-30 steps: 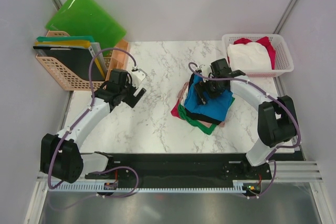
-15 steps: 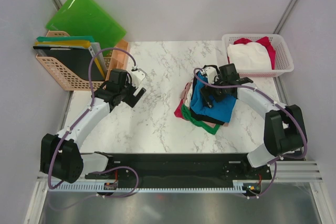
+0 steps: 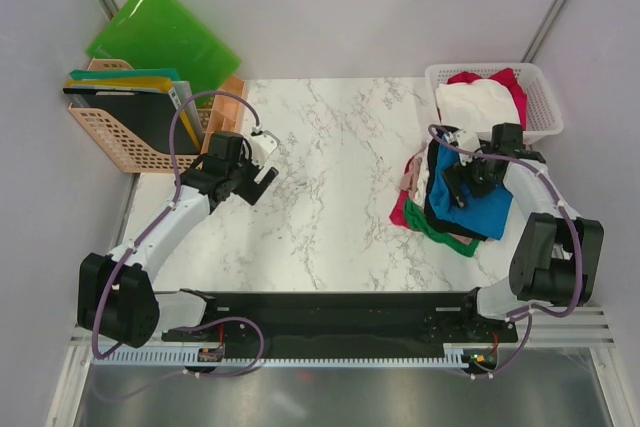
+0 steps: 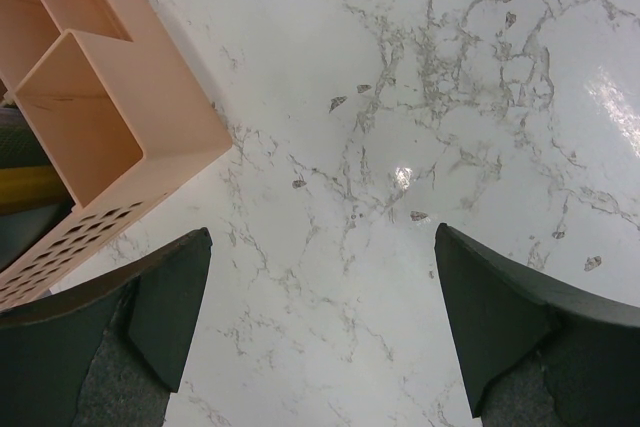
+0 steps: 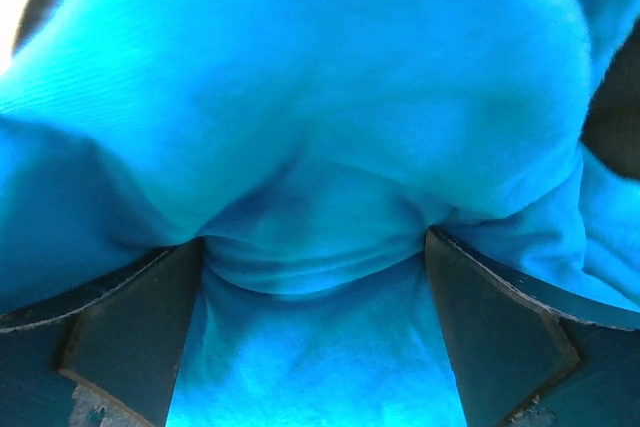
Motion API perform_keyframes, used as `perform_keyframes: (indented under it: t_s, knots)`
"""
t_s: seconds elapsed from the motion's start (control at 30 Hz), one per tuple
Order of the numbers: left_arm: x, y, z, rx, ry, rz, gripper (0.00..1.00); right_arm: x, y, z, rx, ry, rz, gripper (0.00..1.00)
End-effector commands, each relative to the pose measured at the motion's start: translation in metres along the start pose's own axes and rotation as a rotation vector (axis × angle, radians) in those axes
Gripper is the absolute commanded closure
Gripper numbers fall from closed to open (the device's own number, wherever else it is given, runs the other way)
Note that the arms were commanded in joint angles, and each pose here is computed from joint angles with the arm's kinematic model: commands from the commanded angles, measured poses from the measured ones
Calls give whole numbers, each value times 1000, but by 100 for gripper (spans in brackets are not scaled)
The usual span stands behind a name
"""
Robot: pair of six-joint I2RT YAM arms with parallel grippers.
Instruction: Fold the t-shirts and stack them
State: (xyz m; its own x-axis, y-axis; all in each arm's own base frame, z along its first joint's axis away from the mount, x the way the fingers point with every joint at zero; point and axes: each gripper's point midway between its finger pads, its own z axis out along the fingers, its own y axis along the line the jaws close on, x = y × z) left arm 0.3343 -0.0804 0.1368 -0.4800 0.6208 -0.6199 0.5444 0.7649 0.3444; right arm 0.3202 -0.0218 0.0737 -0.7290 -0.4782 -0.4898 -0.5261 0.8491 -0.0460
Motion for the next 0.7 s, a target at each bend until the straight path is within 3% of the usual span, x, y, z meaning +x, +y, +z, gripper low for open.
perform_keyframes:
  t_s: [0.0, 0.33, 0.67]
  knots:
    - [-23, 10, -3, -23, -70, -15, 0, 117, -8, -20, 8, 437, 33, 2]
    - [-23, 6, 0, -5, -77, -19, 0, 160, -21, -66, 6, 447, 79, 2]
    - [-20, 3, 2, 3, -81, -22, 0, 175, -78, -80, 67, 434, 159, 2]
